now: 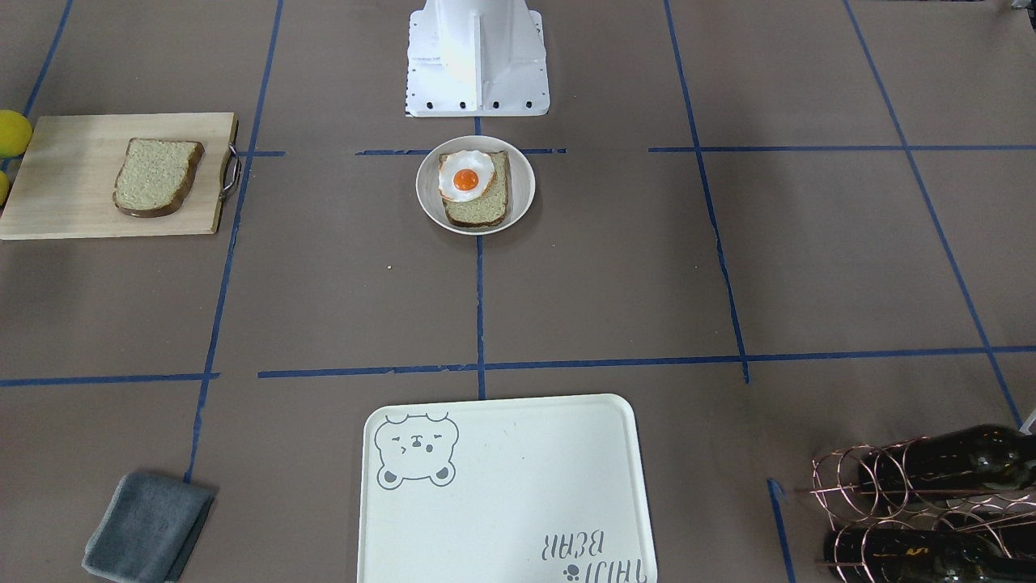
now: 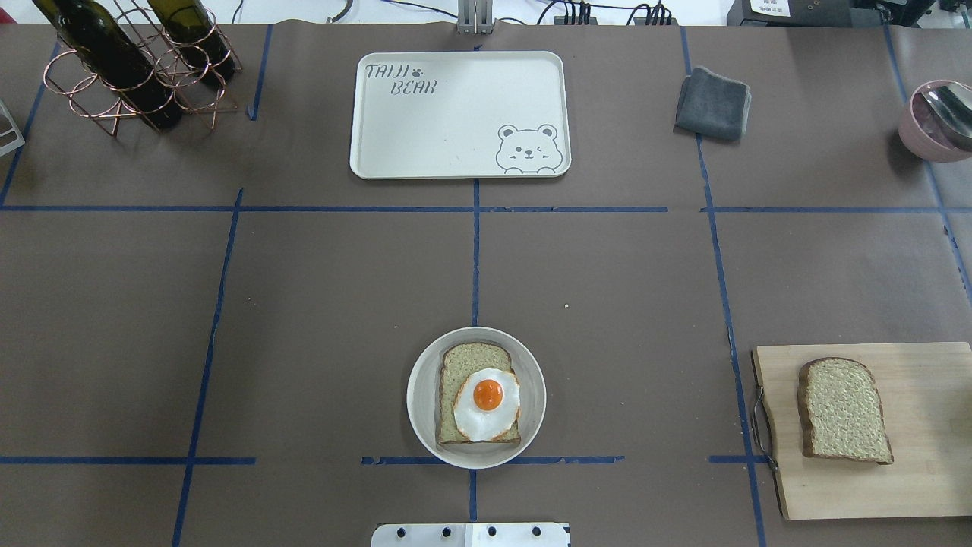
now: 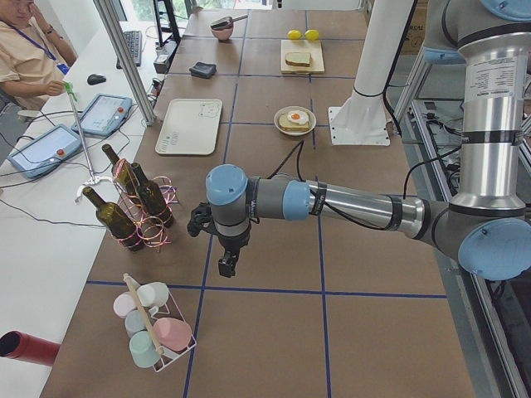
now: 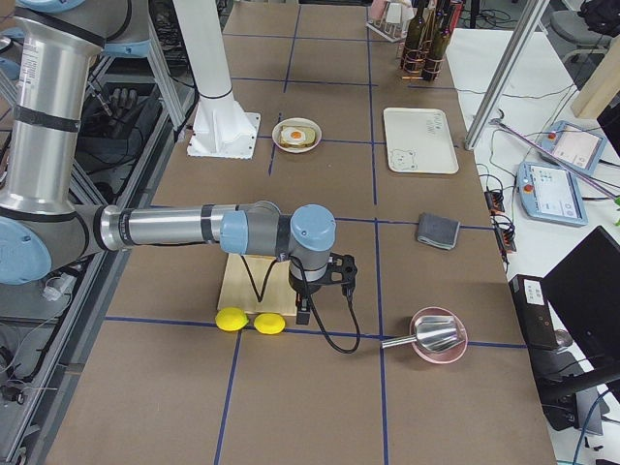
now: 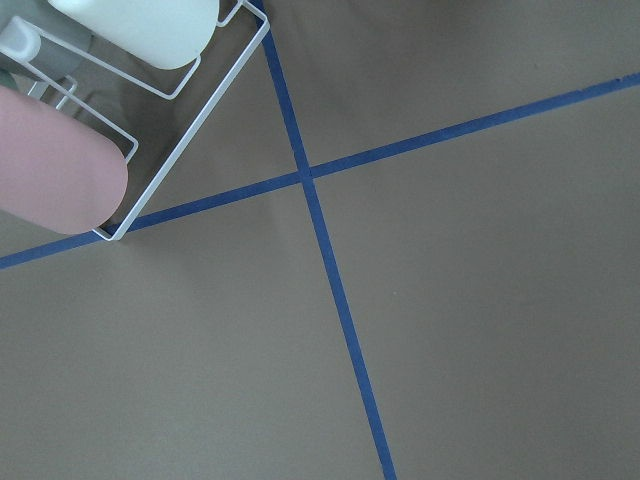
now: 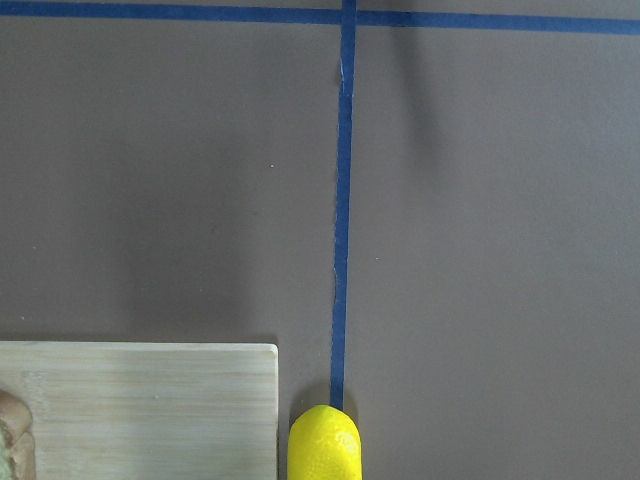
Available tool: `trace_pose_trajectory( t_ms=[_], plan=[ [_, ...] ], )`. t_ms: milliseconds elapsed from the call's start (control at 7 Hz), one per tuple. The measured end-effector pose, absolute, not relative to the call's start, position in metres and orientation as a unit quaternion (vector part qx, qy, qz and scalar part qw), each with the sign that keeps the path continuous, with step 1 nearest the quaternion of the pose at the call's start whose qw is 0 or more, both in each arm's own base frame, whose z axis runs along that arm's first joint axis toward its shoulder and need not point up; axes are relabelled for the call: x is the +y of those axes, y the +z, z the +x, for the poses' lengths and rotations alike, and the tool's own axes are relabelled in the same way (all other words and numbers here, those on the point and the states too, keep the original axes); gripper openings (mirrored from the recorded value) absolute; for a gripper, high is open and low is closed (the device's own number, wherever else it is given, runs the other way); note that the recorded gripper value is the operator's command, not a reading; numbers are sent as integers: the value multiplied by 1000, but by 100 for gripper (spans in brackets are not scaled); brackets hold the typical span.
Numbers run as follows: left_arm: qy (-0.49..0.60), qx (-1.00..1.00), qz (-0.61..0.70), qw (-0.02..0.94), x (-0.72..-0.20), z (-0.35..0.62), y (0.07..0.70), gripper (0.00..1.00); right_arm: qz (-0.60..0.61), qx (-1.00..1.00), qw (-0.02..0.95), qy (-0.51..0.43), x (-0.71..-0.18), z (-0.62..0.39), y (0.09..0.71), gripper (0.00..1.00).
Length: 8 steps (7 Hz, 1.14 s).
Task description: Make sandwich and place on tray
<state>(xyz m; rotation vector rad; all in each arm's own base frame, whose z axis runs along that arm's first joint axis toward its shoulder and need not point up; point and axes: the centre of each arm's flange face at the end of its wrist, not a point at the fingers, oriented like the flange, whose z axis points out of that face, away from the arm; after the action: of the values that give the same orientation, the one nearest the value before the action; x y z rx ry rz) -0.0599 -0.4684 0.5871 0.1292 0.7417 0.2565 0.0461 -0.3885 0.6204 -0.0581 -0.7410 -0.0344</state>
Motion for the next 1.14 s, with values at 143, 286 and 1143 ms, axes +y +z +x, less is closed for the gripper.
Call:
trace_pose_trajectory(
  t_ms=[143, 286, 1143],
  plan=[
    [126, 361, 65, 922, -471, -60, 585, 100, -29, -362, 932, -17, -389, 46, 620, 100],
    [128, 360, 70, 922, -476, -60, 580, 100, -28, -362, 932, -17, -389, 46, 620, 100],
    [150, 316, 109, 930, -519, -55, 571, 100, 3, -360, 932, -40, -438, 28, 586, 100]
  ],
)
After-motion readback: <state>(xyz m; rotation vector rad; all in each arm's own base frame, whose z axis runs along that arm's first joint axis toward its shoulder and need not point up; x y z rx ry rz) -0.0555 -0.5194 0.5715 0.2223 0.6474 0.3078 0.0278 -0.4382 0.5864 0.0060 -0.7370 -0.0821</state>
